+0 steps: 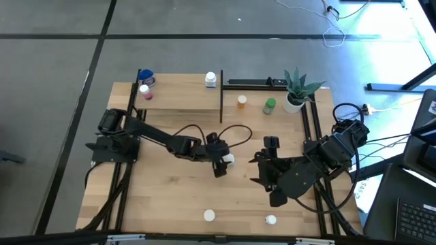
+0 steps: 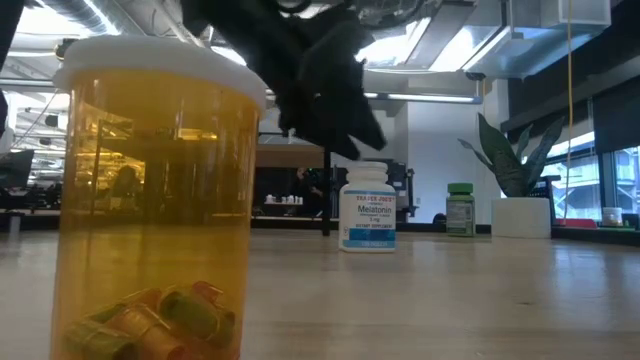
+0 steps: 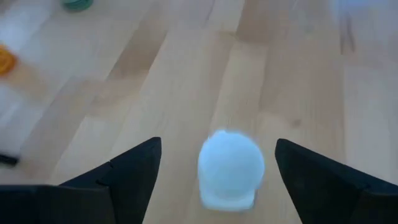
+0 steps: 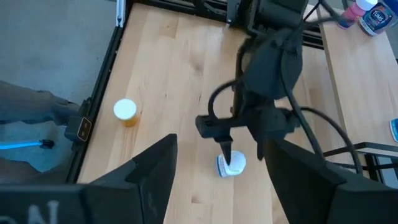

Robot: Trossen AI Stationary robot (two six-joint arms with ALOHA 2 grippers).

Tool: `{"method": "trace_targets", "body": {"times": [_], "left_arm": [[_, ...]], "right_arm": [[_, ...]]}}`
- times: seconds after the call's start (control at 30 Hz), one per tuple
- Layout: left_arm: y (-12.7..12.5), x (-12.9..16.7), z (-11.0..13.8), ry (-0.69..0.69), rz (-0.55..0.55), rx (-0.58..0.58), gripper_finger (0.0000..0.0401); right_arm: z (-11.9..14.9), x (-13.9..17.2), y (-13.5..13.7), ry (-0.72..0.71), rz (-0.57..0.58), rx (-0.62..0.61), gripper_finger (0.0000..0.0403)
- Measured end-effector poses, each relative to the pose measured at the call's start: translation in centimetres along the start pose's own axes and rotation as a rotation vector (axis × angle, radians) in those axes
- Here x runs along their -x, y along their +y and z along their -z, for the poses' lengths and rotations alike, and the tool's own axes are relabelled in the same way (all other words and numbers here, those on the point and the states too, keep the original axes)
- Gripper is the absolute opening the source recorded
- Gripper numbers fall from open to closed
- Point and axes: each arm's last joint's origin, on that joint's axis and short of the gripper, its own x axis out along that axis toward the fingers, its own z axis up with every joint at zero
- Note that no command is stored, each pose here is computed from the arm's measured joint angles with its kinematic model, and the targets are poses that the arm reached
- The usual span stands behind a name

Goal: Pick and place medicine bottles onto shelf by color
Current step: Put the white pill bottle on the shelf

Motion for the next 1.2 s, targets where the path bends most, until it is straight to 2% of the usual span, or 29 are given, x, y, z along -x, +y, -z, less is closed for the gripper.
{"method": "trace_targets", "body": {"times": [0.4,0.7,1.0,1.2], "left_arm": [[0.0,-0.9,1.2,0.060,0.011,-0.016,0.0312],[0.1,-0.9,1.0,0.046,-0.006,-0.043,0.0312],[0.2,-1.0,1.0,0.047,-0.015,-0.041,0.0312],[0.2,-2.0,2.0,0.077,-0.030,-0.019,0.0307]], "right_arm": [[-0.2,0.0,0.1,-0.015,-0.005,-0.008,0.0239],[-0.2,0.0,0.1,-0.017,-0.006,-0.010,0.0239],[-0.2,0.0,0.1,-0.018,-0.006,-0.010,0.0240],[-0.2,0.0,0.1,-0.018,-0.006,-0.011,0.0240]]}}
